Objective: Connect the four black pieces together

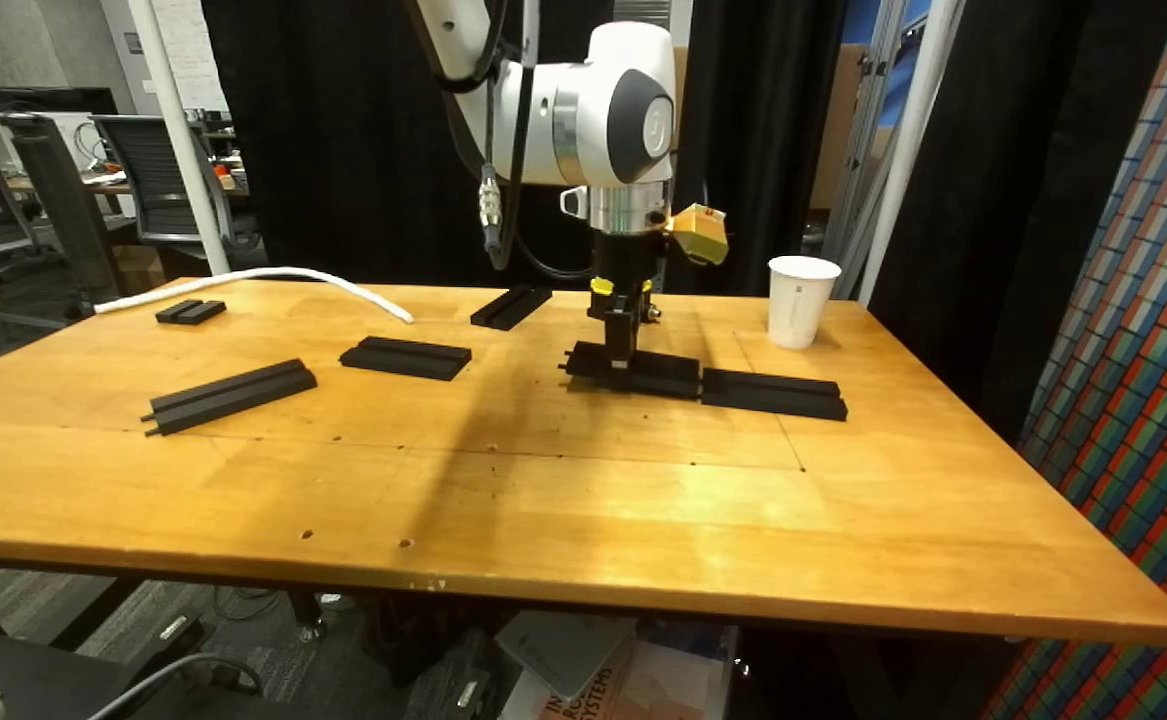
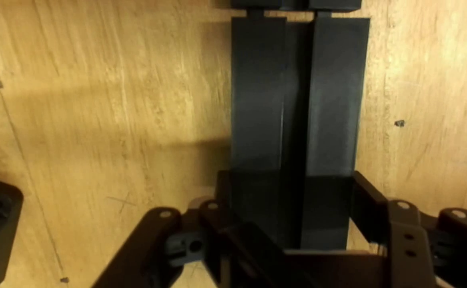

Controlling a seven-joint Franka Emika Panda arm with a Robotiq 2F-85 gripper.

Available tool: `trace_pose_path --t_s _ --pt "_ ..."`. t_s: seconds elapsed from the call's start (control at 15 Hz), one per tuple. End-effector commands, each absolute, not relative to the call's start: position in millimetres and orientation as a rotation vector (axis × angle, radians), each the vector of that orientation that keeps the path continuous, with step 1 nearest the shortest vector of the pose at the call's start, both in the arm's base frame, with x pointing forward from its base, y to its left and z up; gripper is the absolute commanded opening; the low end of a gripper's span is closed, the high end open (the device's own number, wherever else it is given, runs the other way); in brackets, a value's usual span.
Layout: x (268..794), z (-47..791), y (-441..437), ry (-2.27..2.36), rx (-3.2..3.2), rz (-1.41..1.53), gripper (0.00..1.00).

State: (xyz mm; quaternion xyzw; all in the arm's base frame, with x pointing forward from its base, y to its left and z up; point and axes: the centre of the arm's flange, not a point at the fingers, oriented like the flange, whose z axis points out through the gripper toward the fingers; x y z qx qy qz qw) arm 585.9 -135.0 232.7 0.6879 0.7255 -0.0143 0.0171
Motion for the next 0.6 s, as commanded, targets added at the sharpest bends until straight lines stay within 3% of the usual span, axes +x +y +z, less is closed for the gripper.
trace_pose_path --t_s 0.0,0.53 --pt "591.5 235.2 -143.1 2.235 2.173 -0.038 0.46" --pt "588.9 229.4 -148.1 2.239 2.175 -0.039 0.46"
